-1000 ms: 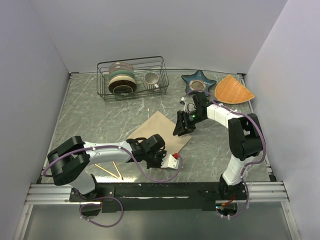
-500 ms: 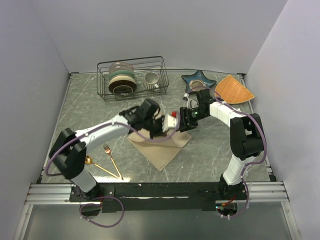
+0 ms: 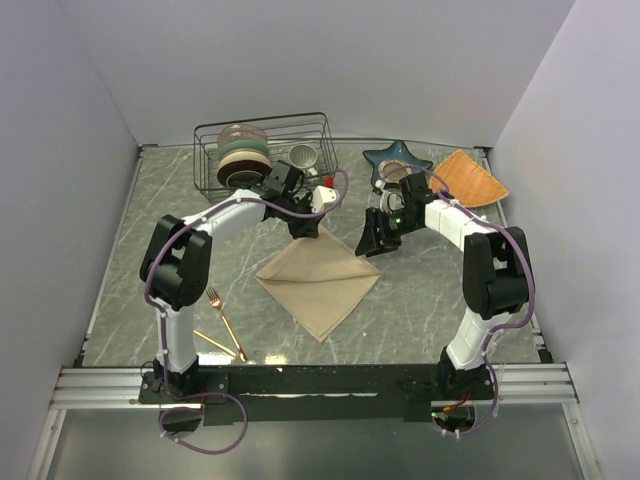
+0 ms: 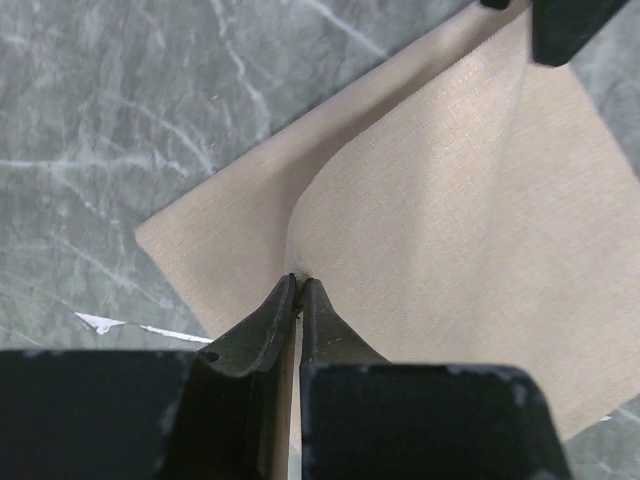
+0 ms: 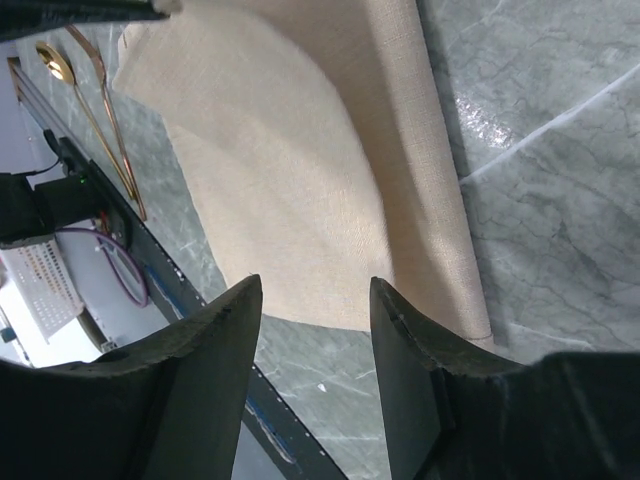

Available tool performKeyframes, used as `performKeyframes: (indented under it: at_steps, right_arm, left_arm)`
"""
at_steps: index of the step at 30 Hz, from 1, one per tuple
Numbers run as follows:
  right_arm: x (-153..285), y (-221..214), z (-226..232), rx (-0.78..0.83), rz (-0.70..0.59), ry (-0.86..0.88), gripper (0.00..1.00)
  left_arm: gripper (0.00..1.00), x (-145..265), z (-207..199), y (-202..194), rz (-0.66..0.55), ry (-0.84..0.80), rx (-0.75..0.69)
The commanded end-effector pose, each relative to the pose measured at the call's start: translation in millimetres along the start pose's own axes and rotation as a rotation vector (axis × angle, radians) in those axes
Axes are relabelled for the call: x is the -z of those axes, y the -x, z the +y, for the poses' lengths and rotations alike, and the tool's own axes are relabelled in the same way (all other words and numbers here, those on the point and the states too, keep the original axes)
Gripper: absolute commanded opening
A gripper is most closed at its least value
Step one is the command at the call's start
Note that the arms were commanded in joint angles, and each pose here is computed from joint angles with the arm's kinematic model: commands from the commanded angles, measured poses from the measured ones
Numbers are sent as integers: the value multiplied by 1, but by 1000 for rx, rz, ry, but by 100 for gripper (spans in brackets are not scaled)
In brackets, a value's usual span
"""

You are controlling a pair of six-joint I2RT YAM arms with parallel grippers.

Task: Fold the napkin into a case and place the utensils inside
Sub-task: Fold the top corner of the square-folded napkin at the center of the board.

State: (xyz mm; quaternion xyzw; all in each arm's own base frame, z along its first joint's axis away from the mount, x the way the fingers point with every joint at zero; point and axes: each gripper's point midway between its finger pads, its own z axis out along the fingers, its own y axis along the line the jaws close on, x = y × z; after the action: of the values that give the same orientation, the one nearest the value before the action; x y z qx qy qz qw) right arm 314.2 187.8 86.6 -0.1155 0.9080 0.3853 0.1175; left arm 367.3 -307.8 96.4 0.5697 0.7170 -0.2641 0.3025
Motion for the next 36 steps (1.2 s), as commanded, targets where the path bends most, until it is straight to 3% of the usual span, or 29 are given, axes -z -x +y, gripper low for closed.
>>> performKeyframes:
  at_steps: [1, 36]
  right_arm:
    - [-3, 4, -8, 12, -4, -16, 55]
    - [-19, -17, -29, -47, 48, -52, 47]
  left_arm:
    - [10, 1, 11, 21, -63, -9, -45]
    - [12, -25, 47, -3, -1, 43, -87]
